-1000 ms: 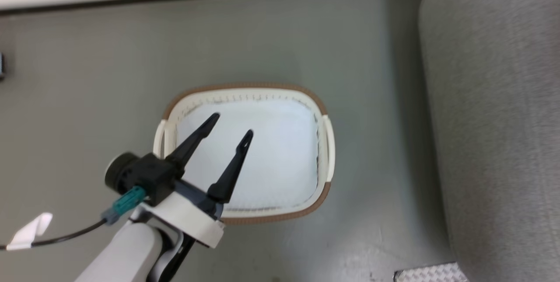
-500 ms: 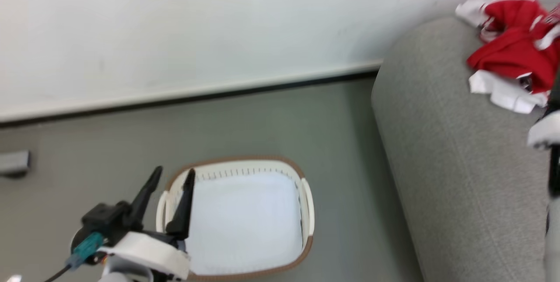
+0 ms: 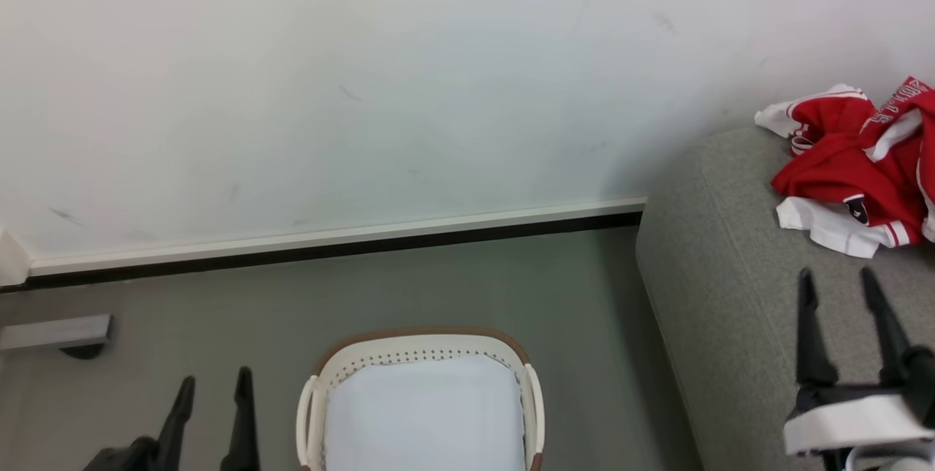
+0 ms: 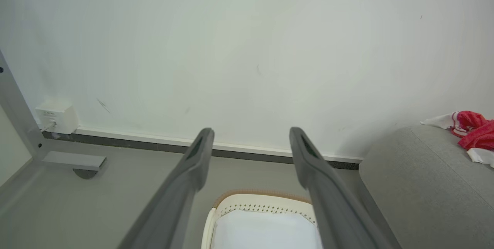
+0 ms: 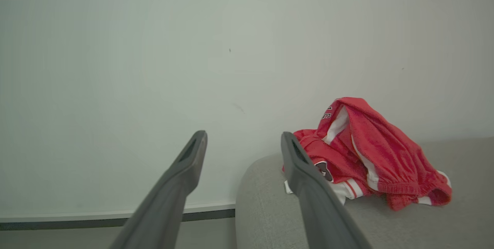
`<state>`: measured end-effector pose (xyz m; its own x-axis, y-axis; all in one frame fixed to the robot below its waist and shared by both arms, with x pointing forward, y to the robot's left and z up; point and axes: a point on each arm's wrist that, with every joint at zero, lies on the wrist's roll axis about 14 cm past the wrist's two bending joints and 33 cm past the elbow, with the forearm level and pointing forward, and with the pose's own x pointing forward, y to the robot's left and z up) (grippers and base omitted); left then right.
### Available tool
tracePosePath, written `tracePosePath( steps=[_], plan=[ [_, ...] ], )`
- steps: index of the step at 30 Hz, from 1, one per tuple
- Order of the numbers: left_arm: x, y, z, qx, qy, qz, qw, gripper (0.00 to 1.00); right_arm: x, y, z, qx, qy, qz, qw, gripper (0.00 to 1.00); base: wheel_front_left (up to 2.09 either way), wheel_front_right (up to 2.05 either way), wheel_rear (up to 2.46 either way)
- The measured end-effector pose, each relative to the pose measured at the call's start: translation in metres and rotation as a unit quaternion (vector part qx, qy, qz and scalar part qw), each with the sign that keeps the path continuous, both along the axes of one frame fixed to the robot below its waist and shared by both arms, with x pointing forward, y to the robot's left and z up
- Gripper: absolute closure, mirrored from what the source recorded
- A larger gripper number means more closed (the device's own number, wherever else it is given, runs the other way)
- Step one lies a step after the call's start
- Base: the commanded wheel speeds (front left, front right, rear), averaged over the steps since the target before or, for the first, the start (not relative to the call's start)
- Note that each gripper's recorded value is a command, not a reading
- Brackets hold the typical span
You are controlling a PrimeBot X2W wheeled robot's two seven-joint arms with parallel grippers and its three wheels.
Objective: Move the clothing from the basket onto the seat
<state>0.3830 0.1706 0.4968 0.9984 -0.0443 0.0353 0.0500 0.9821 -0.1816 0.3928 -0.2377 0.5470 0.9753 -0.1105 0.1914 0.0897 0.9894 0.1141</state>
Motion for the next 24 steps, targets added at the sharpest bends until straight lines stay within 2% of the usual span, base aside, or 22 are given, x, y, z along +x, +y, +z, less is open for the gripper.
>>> tracePosePath(
  steps=[4, 7, 13, 24],
  plan=[
    [-0.016, 0.014, -0.007, 0.000, 0.009, 0.019, 1.000, 0.00, -0.012, 0.030, -0.009, 0.002, 0.008, 0.043, 0.999, 0.00, 0.00, 0.00, 0.00],
    [-0.023, 0.020, -0.010, -0.003, 0.010, 0.025, 1.000, 0.00, -0.018, 0.051, -0.014, -0.017, 0.015, 0.073, 0.997, 0.00, 0.00, 0.00, 0.00],
    [-0.035, 0.027, -0.016, -0.004, 0.016, 0.038, 0.999, 0.00, -0.027, 0.068, -0.026, 0.000, 0.031, 0.097, 0.995, 0.00, 0.00, 0.00, 0.00],
    [-0.041, 0.019, -0.007, -0.002, -0.002, 0.018, 1.000, 0.00, -0.037, 0.074, -0.054, 0.019, 0.073, 0.105, 0.992, 0.00, 0.00, 0.00, 0.00]
  ],
)
